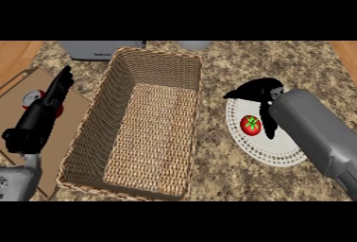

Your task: Pick the tomato from the placemat and place it in the basket

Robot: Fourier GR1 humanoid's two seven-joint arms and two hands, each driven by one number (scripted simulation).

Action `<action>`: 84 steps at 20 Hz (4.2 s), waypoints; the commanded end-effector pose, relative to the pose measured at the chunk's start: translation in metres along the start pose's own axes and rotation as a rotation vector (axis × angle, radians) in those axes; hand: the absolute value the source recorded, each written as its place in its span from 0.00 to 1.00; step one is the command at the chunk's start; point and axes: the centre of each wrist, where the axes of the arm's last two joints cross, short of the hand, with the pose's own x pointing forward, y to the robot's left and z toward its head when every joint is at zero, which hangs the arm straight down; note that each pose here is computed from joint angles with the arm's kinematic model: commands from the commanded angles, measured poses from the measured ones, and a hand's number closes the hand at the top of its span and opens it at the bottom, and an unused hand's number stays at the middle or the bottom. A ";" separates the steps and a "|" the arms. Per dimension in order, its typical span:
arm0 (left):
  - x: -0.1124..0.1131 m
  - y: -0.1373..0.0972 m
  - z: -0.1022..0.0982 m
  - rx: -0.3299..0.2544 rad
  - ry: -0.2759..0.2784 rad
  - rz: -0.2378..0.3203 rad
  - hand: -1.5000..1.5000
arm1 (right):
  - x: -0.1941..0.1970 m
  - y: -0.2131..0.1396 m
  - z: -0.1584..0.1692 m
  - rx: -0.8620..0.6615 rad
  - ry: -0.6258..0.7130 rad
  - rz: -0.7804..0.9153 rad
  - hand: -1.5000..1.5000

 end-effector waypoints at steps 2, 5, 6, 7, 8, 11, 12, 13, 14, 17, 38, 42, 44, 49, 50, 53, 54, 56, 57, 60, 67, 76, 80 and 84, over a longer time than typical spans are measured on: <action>0.023 -0.008 -0.006 0.004 -0.003 -0.010 0.50 | 0.012 -0.001 -0.015 -0.016 -0.001 -0.005 0.00; 0.003 0.002 -0.009 0.022 0.011 0.002 0.50 | -0.015 0.028 -0.007 -0.031 -0.016 -0.045 0.00; 0.001 0.007 -0.006 -0.009 0.004 0.004 0.50 | 0.005 0.022 -0.017 -0.023 -0.014 -0.030 0.00; 0.011 0.005 -0.009 0.003 0.007 0.004 0.50 | -0.004 0.036 -0.009 -0.024 -0.010 -0.033 0.00; 0.017 -0.005 -0.013 0.005 0.006 -0.009 0.50 | 0.004 0.016 -0.022 -0.011 -0.016 -0.038 0.00; 0.005 0.003 0.003 0.012 0.006 -0.001 0.50 | -0.006 0.047 -0.016 -0.009 -0.001 -0.014 0.00; 0.012 -0.013 -0.007 -0.014 -0.003 -0.013 0.50 | -0.008 0.040 -0.027 0.012 -0.005 -0.024 0.00; 0.004 0.001 0.006 0.009 0.009 -0.015 0.50 | -0.012 0.023 -0.019 0.003 0.005 -0.031 0.00; 0.013 0.010 -0.008 0.009 0.007 0.009 0.50 | -0.023 0.051 -0.022 -0.008 -0.011 -0.035 0.00; 0.003 0.003 -0.011 0.000 0.014 0.000 0.50 | -0.007 0.070 -0.036 0.032 0.019 -0.038 0.00; 0.021 0.000 -0.010 0.009 -0.012 -0.015 0.50 | -0.010 0.092 -0.063 -0.029 -0.037 -0.019 1.00; 0.013 -0.002 0.011 -0.012 0.000 -0.014 0.50 | -0.025 0.075 -0.052 -0.102 -0.040 0.022 1.00; -0.005 -0.007 -0.007 0.004 0.009 0.001 0.50 | -0.018 0.062 -0.052 -0.185 -0.063 0.032 1.00; -0.010 0.005 0.011 0.067 0.062 -0.031 0.50 | -0.061 0.094 -0.021 -0.480 0.366 -0.152 1.00; -0.009 0.000 0.011 0.054 0.069 0.003 0.50 | -0.072 0.096 -0.012 -0.551 0.442 -0.195 1.00; -0.007 0.014 0.010 0.070 0.047 -0.020 0.50 | -0.077 0.101 0.006 -0.715 0.513 -0.215 1.00; -0.007 0.018 0.013 0.053 0.068 -0.011 0.50 | -0.064 0.101 0.001 -0.774 0.502 -0.260 1.00; -0.011 0.013 0.018 0.050 0.068 -0.005 0.50 | -0.057 0.076 0.017 -0.950 0.448 -0.326 1.00; -0.009 0.009 0.024 0.063 0.086 -0.009 0.50 | -0.055 0.074 0.026 -1.015 0.412 -0.338 1.00; -0.006 0.020 0.016 0.063 0.067 -0.026 0.50 | -0.030 0.034 0.046 -1.221 0.181 -0.480 1.00; -0.015 0.006 0.021 0.047 0.061 0.000 0.50 | 0.039 -0.011 0.123 -1.393 -0.091 -0.533 1.00; 0.001 -0.003 0.006 0.020 0.007 -0.018 0.50 | 0.148 -0.062 0.212 -1.295 -0.200 -0.559 1.00; -0.008 -0.022 0.007 0.003 0.012 -0.003 0.50 | 0.198 -0.066 0.215 -1.202 -0.205 -0.573 1.00; -0.006 -0.004 -0.001 -0.001 0.007 0.009 0.50 | 0.230 -0.102 0.226 -1.172 -0.175 -0.605 1.00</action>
